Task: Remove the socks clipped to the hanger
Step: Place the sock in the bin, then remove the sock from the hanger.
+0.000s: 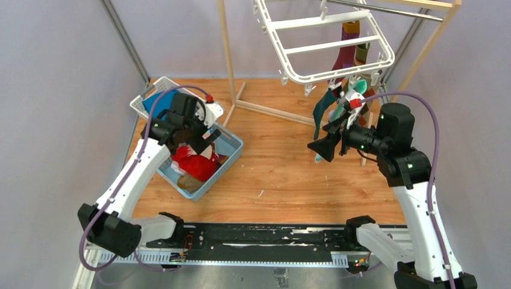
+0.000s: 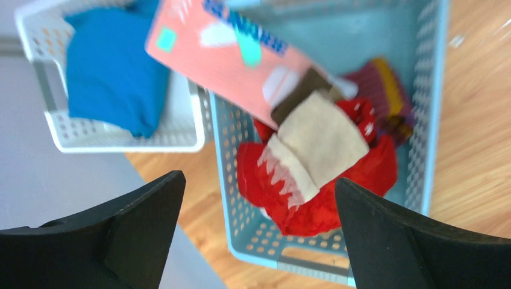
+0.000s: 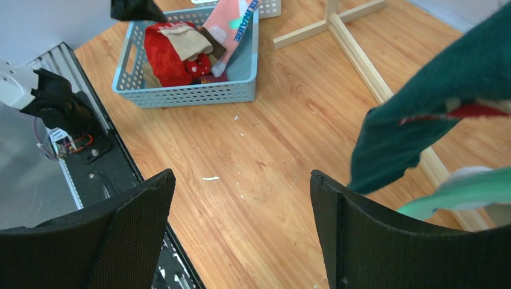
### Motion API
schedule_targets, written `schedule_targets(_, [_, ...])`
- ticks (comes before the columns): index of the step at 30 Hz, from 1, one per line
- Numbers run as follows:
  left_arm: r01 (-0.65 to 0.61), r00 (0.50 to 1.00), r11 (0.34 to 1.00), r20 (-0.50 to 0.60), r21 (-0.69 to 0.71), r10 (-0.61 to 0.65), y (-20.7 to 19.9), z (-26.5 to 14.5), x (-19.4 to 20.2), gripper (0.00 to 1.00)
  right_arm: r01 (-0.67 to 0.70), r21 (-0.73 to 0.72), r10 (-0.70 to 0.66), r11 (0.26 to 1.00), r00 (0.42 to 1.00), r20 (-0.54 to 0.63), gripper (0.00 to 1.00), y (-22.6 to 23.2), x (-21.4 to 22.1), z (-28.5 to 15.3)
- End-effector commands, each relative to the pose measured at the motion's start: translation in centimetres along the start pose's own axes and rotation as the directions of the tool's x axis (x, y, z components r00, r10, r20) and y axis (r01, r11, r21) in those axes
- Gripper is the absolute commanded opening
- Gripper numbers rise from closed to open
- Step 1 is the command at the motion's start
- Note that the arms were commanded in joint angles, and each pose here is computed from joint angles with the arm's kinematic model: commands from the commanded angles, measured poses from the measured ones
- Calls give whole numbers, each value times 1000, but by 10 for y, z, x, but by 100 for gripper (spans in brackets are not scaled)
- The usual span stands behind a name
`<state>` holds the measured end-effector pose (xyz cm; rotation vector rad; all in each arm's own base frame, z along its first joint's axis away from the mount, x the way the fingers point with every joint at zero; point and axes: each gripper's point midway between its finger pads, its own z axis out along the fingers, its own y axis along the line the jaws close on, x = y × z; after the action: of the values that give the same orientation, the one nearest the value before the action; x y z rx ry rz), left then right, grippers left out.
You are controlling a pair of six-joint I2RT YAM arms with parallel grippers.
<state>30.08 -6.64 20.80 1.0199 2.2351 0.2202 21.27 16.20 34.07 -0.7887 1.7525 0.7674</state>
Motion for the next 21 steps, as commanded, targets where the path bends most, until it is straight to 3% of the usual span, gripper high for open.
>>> schedule_targets(1, [28,953,987,294,156,-74,-17,-39,-67,100,76,112,-76,991,997,-4,82,-2,-3,-29])
schedule_targets(5, [-75,886,970,462,232,-42,-49,-58,-123,98,80,208,-86,975,996,22,82,-14,-14,-42])
schedule_targets(11, [-221,674,917,731,333,-103,-105,-100,-208,94,72,342,-106,937,991,82,80,-39,-44,-52])
schedule_targets(13, [-263,626,905,773,333,-102,-126,-106,-229,92,72,344,-114,936,988,103,79,-45,-53,-48])
schedule_targets(17, [-300,594,883,795,361,-122,-163,-105,-261,89,76,298,-117,951,986,123,79,-45,-59,-38])
schedule_targets(21, [-307,529,885,836,350,-148,-173,-106,-287,90,75,310,-115,948,987,114,79,-49,-51,-40])
